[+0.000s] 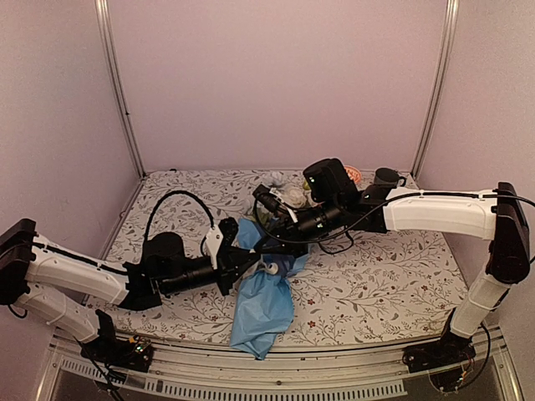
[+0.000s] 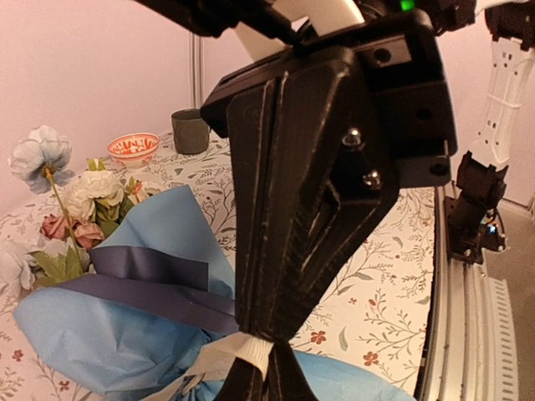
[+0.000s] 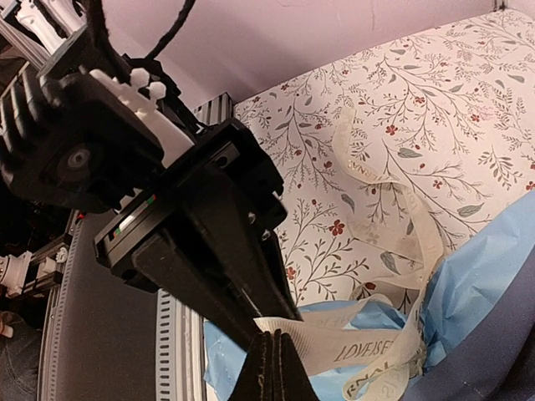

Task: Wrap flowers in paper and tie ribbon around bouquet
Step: Cross the half-tied ribbon over the folded bouquet.

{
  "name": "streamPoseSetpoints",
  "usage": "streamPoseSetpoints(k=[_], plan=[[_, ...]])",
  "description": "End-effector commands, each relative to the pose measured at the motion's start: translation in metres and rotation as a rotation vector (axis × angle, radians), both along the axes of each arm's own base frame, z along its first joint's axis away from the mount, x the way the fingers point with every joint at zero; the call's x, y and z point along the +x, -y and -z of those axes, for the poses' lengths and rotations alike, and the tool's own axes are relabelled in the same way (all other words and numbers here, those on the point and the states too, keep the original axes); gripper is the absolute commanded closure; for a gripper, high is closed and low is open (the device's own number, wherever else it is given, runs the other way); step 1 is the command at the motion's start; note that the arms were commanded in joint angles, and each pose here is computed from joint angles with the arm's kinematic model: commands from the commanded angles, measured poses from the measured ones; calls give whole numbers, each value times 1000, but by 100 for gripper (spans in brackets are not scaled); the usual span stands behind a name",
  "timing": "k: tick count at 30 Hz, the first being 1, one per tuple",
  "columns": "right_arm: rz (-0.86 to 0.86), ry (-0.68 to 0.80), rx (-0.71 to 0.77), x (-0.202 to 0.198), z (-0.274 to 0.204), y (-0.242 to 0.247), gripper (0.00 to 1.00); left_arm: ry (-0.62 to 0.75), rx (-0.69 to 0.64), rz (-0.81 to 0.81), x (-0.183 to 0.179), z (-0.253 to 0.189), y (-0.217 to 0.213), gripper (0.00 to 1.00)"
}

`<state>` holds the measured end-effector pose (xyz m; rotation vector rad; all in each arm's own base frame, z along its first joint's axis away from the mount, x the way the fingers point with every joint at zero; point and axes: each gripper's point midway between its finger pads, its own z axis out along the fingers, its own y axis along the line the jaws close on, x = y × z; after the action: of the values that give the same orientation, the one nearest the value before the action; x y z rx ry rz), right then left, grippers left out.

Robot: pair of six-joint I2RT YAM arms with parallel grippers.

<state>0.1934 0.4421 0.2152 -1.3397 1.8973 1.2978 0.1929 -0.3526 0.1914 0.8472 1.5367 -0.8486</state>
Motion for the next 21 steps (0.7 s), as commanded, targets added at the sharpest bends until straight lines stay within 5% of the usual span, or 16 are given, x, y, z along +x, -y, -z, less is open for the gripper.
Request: streamPoseSetpoints(k=[1,4,11,18,21], plan=[[57,28,-8,12,-2,9,100,-15,-4,-17,8,-9,1,72],[94,28,-9,20,-2,12,100,-64,4,-40,12,-5,0,51],[189,7,-12,44,3,23,100,-178,-13,-81,13,-6,-12,39],[177,-14,-3,47,7,22,100,-583,174,-734,97,57,-138,36],[164,-12,6,45,6,21,100,-692,242,-843,105,87,-180,30]])
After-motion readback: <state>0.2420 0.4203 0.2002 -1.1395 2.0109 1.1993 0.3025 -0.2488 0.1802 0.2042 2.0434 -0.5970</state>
